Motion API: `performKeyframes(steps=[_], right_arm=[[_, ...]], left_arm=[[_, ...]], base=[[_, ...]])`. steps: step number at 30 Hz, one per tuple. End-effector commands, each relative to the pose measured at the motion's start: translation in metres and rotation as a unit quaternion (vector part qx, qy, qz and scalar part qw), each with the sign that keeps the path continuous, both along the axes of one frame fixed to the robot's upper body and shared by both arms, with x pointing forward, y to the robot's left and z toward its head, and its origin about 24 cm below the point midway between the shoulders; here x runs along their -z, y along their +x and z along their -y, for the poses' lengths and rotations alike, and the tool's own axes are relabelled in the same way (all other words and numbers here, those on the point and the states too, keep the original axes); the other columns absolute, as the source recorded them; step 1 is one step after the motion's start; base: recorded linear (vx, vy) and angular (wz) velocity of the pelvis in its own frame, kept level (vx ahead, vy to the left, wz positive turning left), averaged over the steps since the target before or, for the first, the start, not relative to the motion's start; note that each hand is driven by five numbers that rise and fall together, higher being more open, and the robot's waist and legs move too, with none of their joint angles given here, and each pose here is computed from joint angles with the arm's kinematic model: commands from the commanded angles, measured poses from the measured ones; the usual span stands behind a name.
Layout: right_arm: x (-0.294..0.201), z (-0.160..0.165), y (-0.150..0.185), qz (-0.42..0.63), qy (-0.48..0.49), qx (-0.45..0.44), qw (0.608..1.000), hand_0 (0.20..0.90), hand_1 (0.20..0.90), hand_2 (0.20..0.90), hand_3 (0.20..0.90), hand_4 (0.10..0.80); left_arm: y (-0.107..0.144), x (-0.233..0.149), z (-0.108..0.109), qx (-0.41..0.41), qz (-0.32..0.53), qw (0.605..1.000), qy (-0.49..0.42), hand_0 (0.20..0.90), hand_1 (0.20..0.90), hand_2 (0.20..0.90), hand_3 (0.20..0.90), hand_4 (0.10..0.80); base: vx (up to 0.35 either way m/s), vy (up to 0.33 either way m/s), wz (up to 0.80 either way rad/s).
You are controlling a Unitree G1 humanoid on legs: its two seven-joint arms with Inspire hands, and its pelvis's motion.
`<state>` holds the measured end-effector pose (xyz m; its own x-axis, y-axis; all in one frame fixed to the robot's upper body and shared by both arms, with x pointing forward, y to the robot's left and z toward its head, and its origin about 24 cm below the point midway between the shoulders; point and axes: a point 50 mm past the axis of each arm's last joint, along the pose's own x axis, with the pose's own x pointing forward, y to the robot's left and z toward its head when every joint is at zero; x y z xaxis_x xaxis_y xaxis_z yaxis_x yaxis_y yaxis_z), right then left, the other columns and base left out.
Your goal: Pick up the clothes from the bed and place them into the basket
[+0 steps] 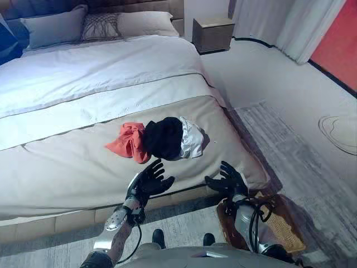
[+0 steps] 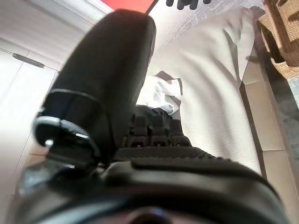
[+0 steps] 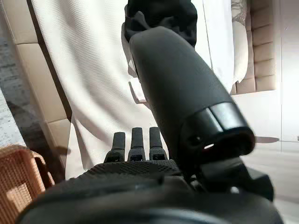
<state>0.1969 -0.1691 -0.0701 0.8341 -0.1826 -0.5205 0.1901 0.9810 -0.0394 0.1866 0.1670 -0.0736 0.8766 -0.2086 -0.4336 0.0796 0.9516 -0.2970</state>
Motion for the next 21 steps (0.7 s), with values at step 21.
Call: performKeyframes(steps=[21], right_arm=[[-0.062,0.011,0.052,0.192,-0.121,-0.002,0.974,0.9,0.9,0.9,0.9,0.8]], left_arm=[[0.032,-0.033,-0.001,0.008,0.105,0.994,-0.025,0.9,0.9,0.9,0.9,0.8]], base=[[0.016,-0.004,0.0]])
